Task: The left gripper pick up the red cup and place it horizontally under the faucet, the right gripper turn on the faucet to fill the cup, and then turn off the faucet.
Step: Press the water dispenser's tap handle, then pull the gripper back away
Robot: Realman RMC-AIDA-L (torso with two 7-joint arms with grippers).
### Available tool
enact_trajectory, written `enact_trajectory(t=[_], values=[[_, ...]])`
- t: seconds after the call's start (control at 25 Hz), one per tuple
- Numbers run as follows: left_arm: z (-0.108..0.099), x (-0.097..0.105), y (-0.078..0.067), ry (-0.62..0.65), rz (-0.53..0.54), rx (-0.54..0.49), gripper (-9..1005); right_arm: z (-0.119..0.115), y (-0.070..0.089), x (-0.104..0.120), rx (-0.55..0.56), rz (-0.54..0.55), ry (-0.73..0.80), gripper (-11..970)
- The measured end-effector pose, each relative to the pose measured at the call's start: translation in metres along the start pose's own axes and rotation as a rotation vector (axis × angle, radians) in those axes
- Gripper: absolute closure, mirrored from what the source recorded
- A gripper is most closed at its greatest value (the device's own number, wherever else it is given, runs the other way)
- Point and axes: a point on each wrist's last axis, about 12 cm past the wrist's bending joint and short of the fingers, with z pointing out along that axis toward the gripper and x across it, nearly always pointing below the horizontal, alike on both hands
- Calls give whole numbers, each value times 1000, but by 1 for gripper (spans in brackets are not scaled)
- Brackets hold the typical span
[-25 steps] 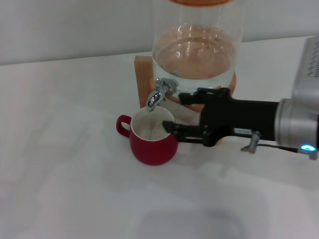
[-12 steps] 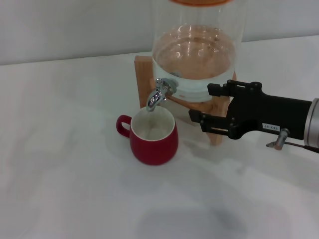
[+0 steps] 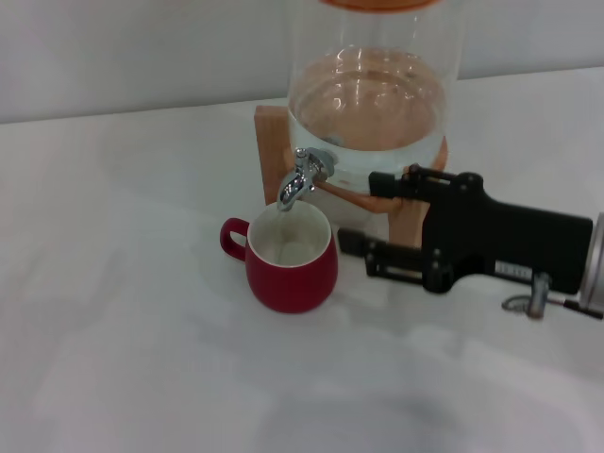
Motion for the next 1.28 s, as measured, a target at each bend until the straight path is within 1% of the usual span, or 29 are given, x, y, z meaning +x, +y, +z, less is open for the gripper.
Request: enact_trajectory(t=[0.08, 0.2, 0.4, 0.64, 0.8, 1.08, 1.28], values=[[1, 0, 0, 0, 1, 0, 109, -2, 6, 3, -24, -18, -32, 238], [3, -1, 0, -4, 0, 4, 109, 1, 15, 6, -30, -45, -36, 239], [8, -2, 1, -10, 3, 8, 109, 19, 30, 5, -39, -89, 3, 239], [15, -3, 3, -8, 7, -4, 109, 44, 46, 2, 26, -185, 102, 239], [19, -4, 4, -9, 11, -4, 109, 52, 46, 1, 58, -168, 118, 239], [23, -4, 4, -9, 14, -6, 109, 62, 48, 2, 46, -163, 129, 238], [23, -5, 4, -8, 17, -7, 109, 67, 46, 3, 45, -153, 130, 238]])
